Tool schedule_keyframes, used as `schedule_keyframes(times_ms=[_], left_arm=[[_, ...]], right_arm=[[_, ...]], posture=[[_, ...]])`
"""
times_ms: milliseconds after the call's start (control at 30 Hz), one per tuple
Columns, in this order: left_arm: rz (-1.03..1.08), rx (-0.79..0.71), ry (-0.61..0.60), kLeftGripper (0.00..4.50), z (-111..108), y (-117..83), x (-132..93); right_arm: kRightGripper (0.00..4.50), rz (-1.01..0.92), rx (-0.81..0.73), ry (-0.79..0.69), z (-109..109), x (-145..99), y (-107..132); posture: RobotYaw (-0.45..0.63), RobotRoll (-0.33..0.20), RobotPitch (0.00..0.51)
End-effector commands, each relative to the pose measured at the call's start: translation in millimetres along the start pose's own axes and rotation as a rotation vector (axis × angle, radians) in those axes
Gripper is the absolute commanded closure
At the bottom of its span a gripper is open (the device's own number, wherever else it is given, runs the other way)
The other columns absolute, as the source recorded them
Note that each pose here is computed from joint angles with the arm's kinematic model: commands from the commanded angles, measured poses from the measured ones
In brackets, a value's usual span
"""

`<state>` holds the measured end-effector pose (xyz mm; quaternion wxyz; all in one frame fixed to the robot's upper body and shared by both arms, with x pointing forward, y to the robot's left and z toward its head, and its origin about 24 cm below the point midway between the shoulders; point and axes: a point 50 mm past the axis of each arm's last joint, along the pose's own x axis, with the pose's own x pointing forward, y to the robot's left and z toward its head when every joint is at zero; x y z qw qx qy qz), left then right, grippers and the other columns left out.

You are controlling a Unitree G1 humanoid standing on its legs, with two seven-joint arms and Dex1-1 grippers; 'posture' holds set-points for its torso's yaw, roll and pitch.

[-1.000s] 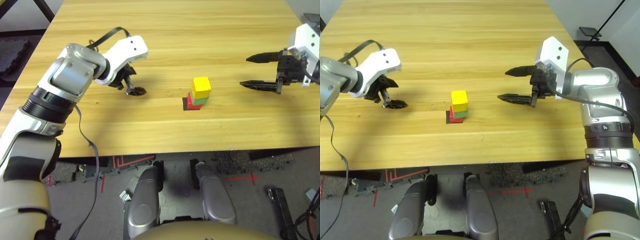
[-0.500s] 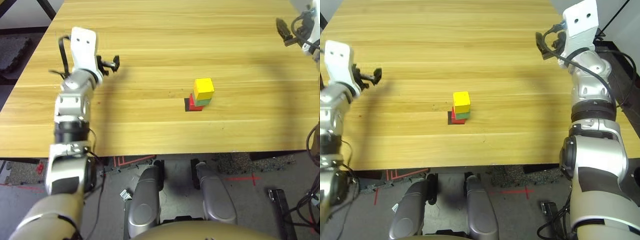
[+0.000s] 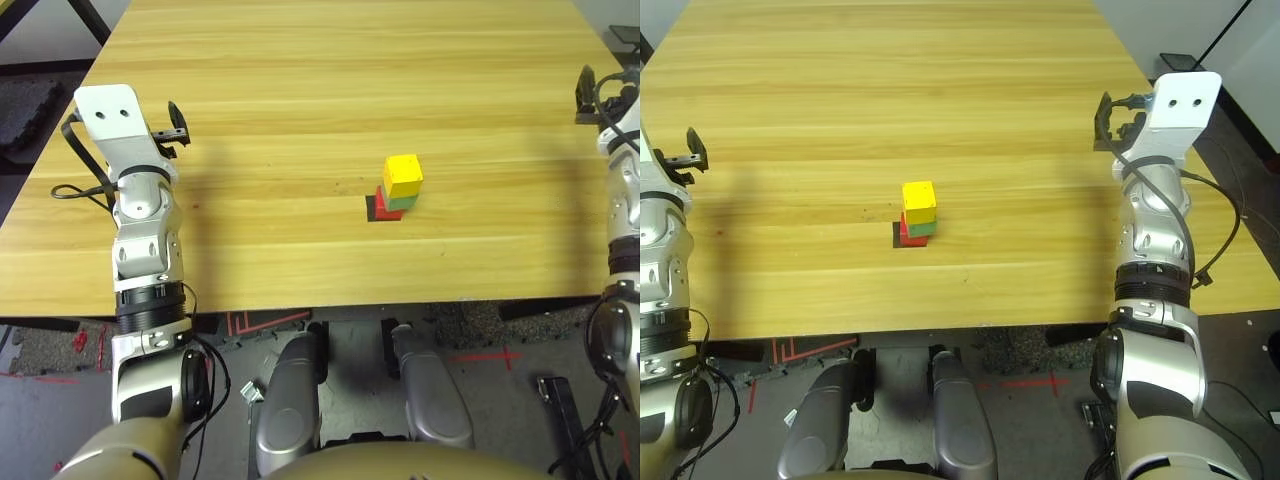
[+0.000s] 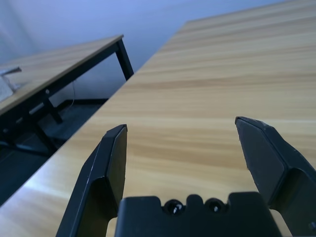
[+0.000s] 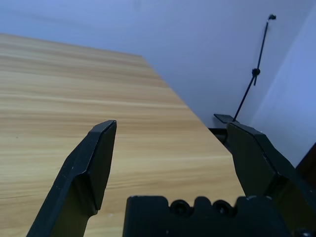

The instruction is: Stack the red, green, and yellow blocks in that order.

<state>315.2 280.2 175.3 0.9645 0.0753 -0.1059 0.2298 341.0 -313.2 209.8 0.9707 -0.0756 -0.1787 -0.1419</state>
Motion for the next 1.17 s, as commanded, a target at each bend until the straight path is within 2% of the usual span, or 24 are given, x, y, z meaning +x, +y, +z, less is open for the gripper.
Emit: schedule_keyframes(times_ms=[33, 400, 633, 900, 1133, 1167], left_arm=[[0.002, -0.006, 0.015, 0.04, -5, -1, -4], [0.001, -0.011, 0.019, 0.04, -9, -4, -7], [-0.023, -0.008, -0.019, 0.04, 5, -3, -3], [-0.033, 0.012, 0.001, 0.04, -4, -2, -4], [-0.024, 0.021, -0.018, 0.04, 0, 0, -2], [-0.026, 0.025, -0.024, 0.04, 0, 1, -2]], right_arm=[[0.00, -0.007, 0.051, 0.022, -6, -10, 2], [0.00, -0.028, 0.066, 0.085, -23, -34, 3], [0.00, -0.017, 0.054, 0.051, -12, -30, 1], [0.00, -0.024, 0.054, 0.072, -21, -35, 1], [0.00, 0.021, 0.067, 0.039, -13, -22, 14], [0.00, 0.026, 0.067, 0.035, -13, -20, 15]], posture=[[0.26, 0.120, 0.281], [0.24, 0.118, 0.295], [0.22, 0.120, 0.305], [0.23, 0.129, 0.300], [0.26, 0.133, 0.283], [0.27, 0.130, 0.266]])
